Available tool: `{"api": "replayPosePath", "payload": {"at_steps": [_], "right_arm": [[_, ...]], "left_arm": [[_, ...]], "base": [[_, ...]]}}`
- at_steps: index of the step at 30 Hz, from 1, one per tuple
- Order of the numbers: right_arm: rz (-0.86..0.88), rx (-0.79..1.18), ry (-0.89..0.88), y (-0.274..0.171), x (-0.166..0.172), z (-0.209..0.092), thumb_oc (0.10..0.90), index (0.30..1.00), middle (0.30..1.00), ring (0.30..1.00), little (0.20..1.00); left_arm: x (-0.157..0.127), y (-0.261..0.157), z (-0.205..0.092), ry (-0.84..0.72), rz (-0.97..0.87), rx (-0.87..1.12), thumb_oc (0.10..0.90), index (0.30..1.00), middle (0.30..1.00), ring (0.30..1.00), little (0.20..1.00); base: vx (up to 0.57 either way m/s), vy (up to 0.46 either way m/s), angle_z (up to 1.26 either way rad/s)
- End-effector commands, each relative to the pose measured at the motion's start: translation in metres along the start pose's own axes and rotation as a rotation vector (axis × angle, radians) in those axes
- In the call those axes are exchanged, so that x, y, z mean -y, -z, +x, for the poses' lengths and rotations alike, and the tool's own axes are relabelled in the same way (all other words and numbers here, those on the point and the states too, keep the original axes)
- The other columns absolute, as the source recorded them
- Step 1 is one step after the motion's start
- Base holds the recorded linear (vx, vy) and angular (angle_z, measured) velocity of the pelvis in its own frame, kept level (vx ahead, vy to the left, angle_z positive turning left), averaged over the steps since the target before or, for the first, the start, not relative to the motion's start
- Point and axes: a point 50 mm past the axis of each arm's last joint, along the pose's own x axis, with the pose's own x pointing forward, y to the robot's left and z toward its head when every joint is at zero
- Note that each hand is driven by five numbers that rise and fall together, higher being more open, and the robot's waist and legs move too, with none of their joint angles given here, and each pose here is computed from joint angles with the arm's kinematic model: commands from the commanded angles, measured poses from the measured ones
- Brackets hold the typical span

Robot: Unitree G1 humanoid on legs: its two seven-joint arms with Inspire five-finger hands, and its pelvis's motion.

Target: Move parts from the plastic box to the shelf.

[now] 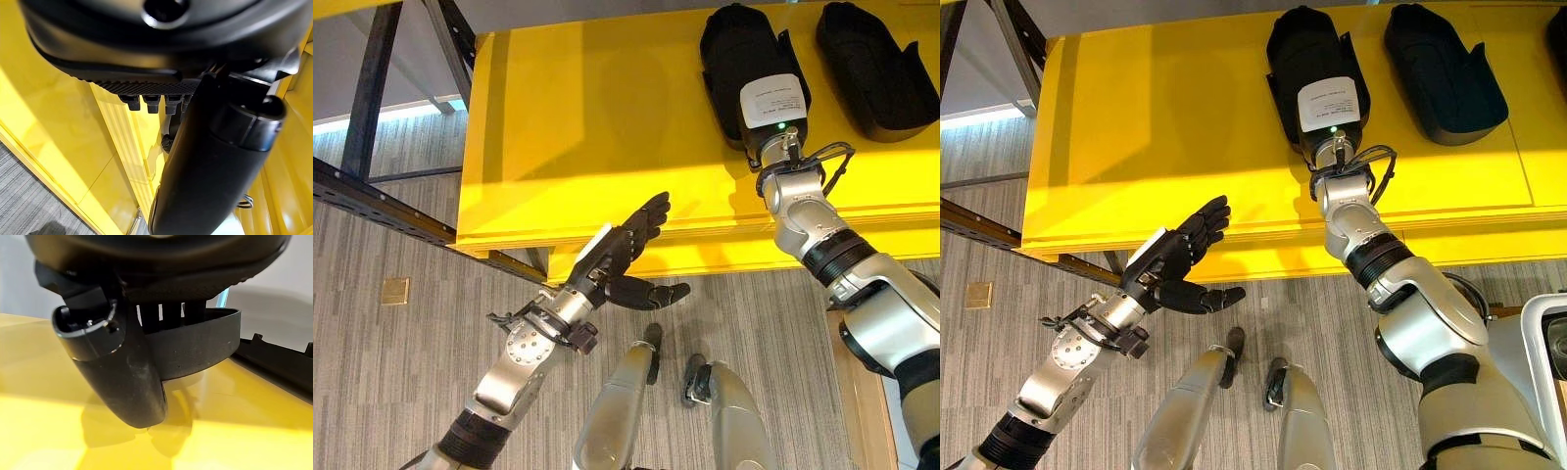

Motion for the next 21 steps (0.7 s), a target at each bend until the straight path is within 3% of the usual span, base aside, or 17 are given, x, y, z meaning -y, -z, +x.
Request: {"api": "replayPosePath", "payload": {"at_steps": [1, 21], "right_arm": [[0.065, 0.282, -0.167, -0.072, -0.028, -0.023, 0.4, 0.3, 0.3, 0.3, 0.3], [0.044, 0.436, -0.242, -0.097, -0.016, -0.04, 0.4, 0.3, 0.3, 0.3, 0.3]], "left_arm": [[0.004, -0.049, 0.002, 0.026, 0.013, 0.28, 0.9, 1.0, 1.0, 1.0, 1.0], [0.003, -0.051, -0.001, 0.025, 0.016, 0.276, 0.9, 1.0, 1.0, 1.0, 1.0]], "base": [[0.0, 0.0, 0.0], [0.0, 0.0, 0.0]]}}
